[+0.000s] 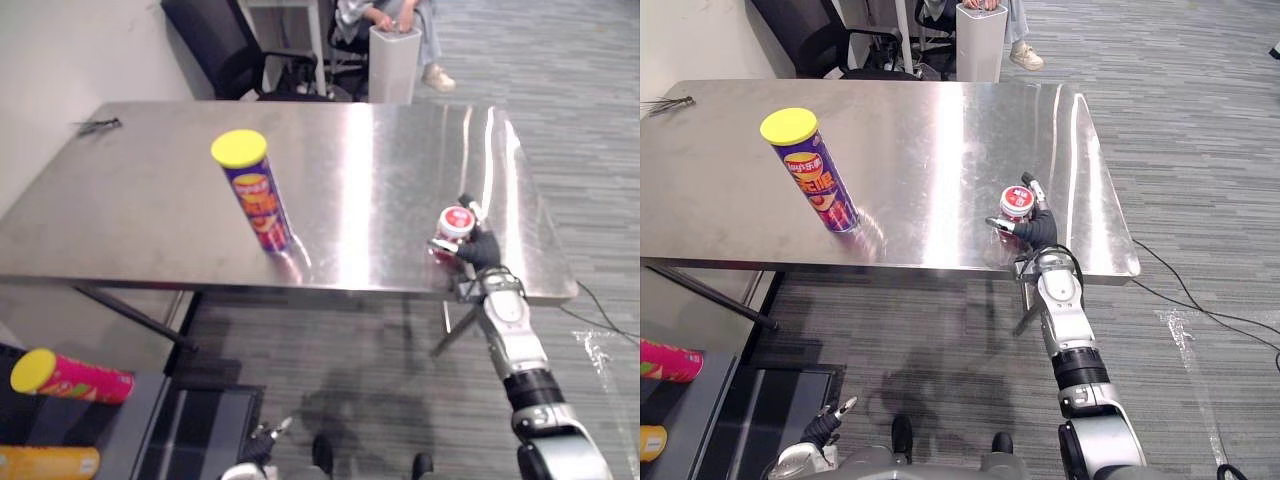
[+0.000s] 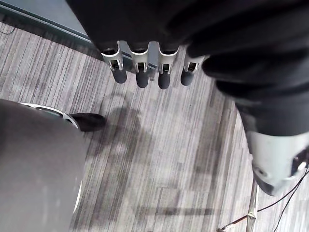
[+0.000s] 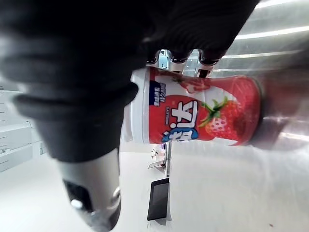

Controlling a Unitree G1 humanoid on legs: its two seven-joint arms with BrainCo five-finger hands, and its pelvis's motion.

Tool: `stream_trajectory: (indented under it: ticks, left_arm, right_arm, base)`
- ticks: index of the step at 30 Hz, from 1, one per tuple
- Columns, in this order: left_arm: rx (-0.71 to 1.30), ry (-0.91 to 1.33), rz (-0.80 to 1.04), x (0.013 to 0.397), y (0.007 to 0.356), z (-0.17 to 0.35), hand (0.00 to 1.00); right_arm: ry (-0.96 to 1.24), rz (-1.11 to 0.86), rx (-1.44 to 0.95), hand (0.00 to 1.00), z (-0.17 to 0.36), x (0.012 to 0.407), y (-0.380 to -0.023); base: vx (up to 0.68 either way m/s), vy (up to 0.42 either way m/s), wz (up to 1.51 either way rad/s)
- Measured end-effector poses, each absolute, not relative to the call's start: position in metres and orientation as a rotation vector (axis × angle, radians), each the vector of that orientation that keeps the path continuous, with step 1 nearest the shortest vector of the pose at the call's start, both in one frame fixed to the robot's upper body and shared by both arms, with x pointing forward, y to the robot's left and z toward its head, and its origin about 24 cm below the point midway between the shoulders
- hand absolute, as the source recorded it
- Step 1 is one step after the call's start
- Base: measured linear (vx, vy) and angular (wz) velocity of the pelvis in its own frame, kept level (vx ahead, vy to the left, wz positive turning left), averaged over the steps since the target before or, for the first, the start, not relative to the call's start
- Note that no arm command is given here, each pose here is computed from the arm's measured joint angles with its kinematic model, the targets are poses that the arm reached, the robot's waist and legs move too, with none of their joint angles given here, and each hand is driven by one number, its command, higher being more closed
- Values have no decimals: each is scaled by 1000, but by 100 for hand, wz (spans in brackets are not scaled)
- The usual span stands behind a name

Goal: Put the gum and the chips on the shelf.

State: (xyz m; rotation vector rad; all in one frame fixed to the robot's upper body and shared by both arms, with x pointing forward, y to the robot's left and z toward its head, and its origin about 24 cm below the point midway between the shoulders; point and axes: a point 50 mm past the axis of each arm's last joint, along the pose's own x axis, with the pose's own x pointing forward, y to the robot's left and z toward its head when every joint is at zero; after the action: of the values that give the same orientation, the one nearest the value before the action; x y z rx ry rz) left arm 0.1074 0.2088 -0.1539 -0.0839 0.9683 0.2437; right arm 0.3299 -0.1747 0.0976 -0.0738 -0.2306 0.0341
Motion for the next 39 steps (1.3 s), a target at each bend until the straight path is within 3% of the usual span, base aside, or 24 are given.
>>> stream_trajectory:
  ticks: [20,25,33,39]
  left_arm:
    - [-69,962,248,109,209,-153,0]
    - [-68,961,255,109,211,-153,0]
    - [-79,963,279,105,214,-153,0]
    - [-88,998,310,90,218,-156,0]
  right_arm:
    - [-241,76,-110,100,101,332,-161]
    - [-358,72,-75,100,126,325,-156]
    - [-587,24,-71,100,166,280,-188]
    - [-597,-54,-75,100,162,254,-221]
  base:
    - [0,0,0]
    - [0,0,0]
    - [0,0,-2]
    - [-39,-23,2]
